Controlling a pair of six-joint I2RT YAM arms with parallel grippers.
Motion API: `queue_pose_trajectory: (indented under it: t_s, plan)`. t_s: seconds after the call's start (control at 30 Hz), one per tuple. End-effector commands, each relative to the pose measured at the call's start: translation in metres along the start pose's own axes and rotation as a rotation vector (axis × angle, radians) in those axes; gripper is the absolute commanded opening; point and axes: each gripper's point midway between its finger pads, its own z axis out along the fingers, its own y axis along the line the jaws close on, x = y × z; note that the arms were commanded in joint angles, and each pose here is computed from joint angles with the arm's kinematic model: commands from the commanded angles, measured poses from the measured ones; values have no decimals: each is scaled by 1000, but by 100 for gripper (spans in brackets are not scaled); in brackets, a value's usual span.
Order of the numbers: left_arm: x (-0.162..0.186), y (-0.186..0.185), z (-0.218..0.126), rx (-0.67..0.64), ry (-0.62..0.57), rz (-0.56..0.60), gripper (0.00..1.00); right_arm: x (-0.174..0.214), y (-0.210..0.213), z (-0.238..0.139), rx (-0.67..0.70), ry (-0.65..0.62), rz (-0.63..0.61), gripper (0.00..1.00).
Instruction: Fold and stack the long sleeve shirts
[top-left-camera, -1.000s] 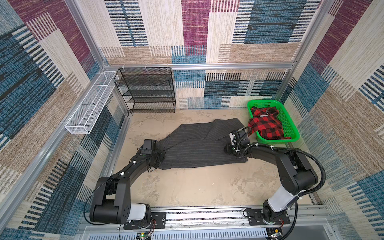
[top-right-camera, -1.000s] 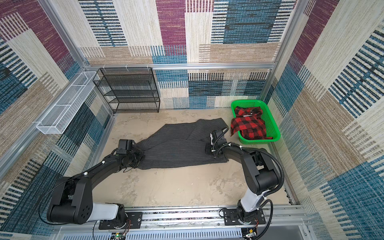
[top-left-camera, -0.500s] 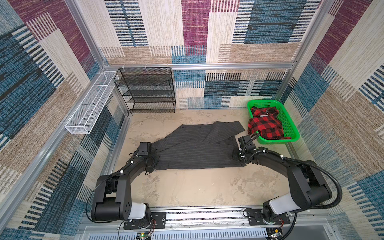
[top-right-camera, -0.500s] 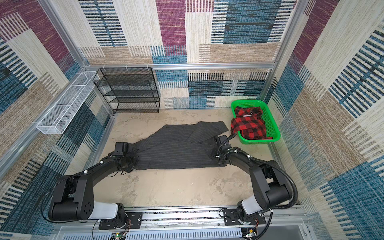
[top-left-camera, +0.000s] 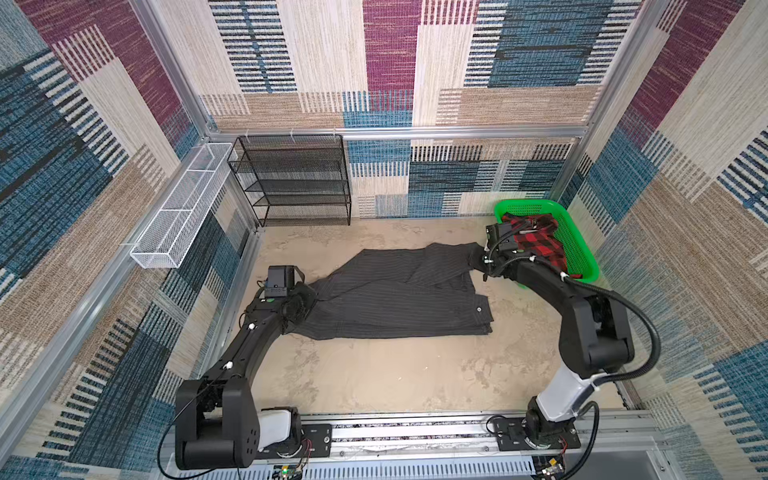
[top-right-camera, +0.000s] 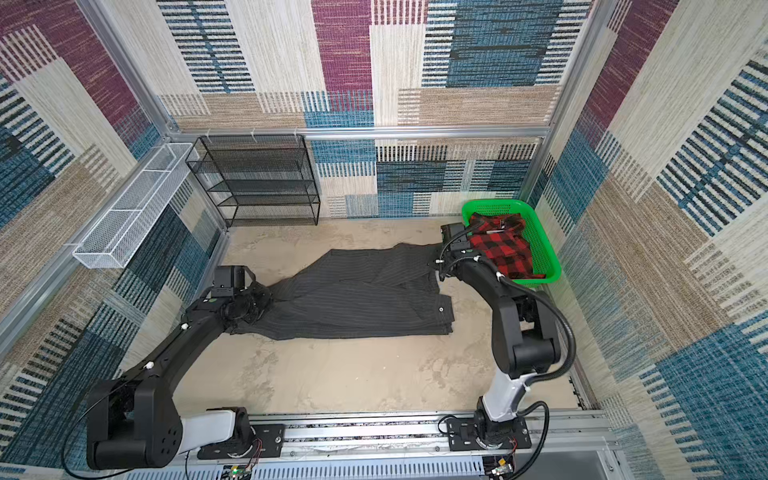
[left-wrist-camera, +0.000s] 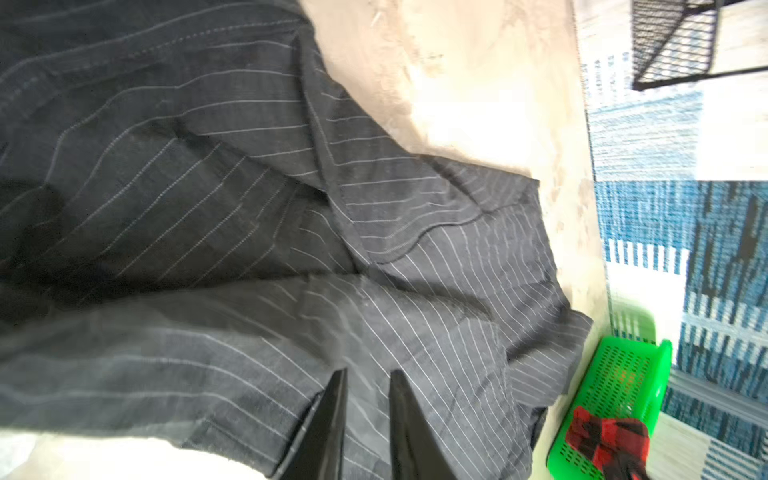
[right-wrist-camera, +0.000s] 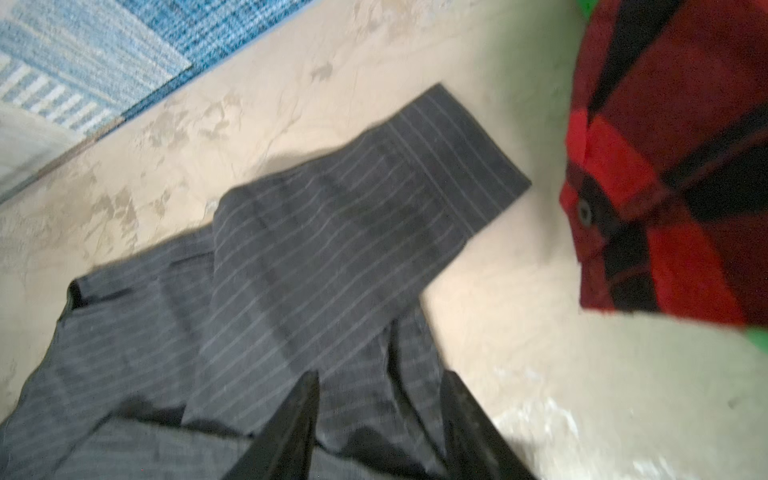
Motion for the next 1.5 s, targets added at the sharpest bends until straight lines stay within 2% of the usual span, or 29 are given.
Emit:
queue_pose_trajectory:
  t_s: [0.0,0.27,0.5,0.63,0.67,0.77,0.87,1.0,1.17,1.23,1.27,1.4,1.47]
  plan:
    - [1,-5,-12,-3,11,58,24,-10,1,23,-24,14,7,52]
    - [3,6,-21,-38,-3,78,27,-31,-34,70,127,0,-18,55]
    - [8,7,-22,-28,11,61,27,-30,-50,101,180,31,-52,58]
    - [12,12,-32,-30,4,59,31,-24,-53,113,181,48,-63,58]
    - [13,13,-35,-30,1,57,31,-23,-53,116,176,51,-66,55]
    - [16,16,-41,-27,-3,54,32,-28,-45,117,136,35,-82,32]
    - [17,15,-46,-18,-3,52,32,-44,-27,103,63,-13,-103,18]
    - [19,8,-49,13,7,47,32,-71,10,62,-78,-80,-141,10]
    - [27,-14,-49,109,51,44,34,-87,58,5,-280,-132,-186,7]
    - [31,-24,-49,135,69,57,35,-89,69,-10,-300,-148,-210,10]
    - [33,-28,-49,144,75,68,35,-88,70,-13,-293,-148,-217,14]
    - [36,-31,-47,151,85,81,35,-77,56,6,-216,-114,-211,39]
    - [36,-33,-46,153,92,88,35,-61,39,28,-162,-71,-210,50]
